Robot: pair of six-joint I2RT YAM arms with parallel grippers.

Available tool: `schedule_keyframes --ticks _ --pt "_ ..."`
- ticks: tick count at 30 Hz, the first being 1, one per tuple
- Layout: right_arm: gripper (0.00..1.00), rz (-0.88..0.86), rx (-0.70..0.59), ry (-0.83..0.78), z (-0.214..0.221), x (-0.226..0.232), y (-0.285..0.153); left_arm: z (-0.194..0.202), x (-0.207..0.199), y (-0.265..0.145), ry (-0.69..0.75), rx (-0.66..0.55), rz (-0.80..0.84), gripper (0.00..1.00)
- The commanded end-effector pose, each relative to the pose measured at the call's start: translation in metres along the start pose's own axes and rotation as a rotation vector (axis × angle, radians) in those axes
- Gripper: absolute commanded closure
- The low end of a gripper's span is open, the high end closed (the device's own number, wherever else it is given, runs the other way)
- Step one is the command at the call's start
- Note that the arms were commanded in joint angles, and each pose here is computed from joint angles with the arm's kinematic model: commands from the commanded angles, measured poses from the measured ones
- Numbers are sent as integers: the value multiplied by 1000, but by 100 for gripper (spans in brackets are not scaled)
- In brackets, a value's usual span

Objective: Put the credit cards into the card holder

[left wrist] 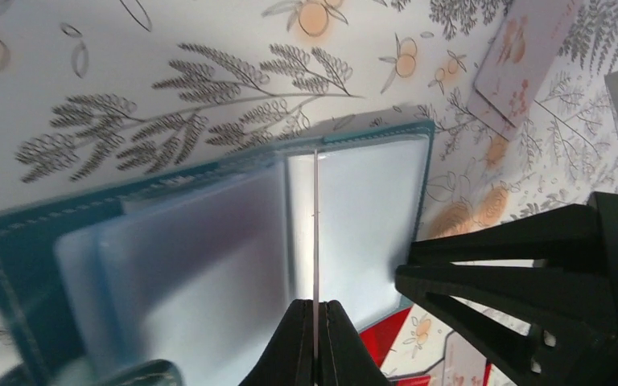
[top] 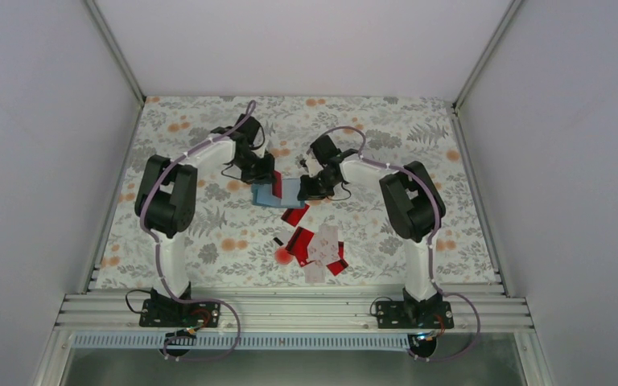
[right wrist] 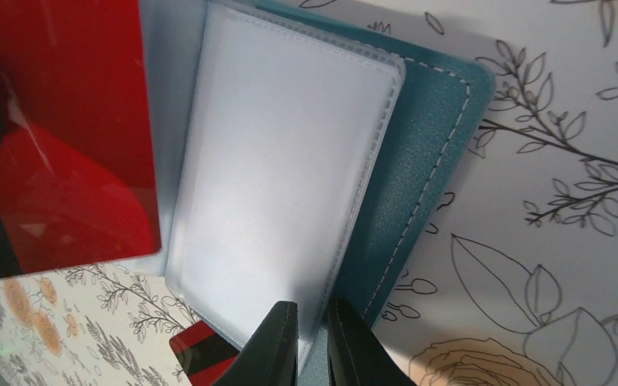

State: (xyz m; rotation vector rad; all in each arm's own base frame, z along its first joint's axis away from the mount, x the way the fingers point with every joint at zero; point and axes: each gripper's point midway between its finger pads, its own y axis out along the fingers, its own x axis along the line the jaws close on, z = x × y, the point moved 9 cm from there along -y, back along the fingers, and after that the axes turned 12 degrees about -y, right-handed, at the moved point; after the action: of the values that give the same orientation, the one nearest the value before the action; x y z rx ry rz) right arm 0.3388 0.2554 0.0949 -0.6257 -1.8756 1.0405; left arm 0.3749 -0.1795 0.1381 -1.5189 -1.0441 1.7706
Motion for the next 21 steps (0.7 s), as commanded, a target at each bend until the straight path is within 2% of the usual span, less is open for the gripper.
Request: schedule_keyframes --ticks 1,4,11,21 --pt "89 26 199 77 40 -13 35 8 -3 -5 -19 34 74 98" --pt "89 24 198 77 41 -13 36 8 3 -3 -28 45 91 98" --pt "89 27 204 85 46 -16 40 -1 14 -9 -16 -35 147 98" --pt "90 26 215 94 50 -19 45 -1 19 -2 1 -65 239 98"
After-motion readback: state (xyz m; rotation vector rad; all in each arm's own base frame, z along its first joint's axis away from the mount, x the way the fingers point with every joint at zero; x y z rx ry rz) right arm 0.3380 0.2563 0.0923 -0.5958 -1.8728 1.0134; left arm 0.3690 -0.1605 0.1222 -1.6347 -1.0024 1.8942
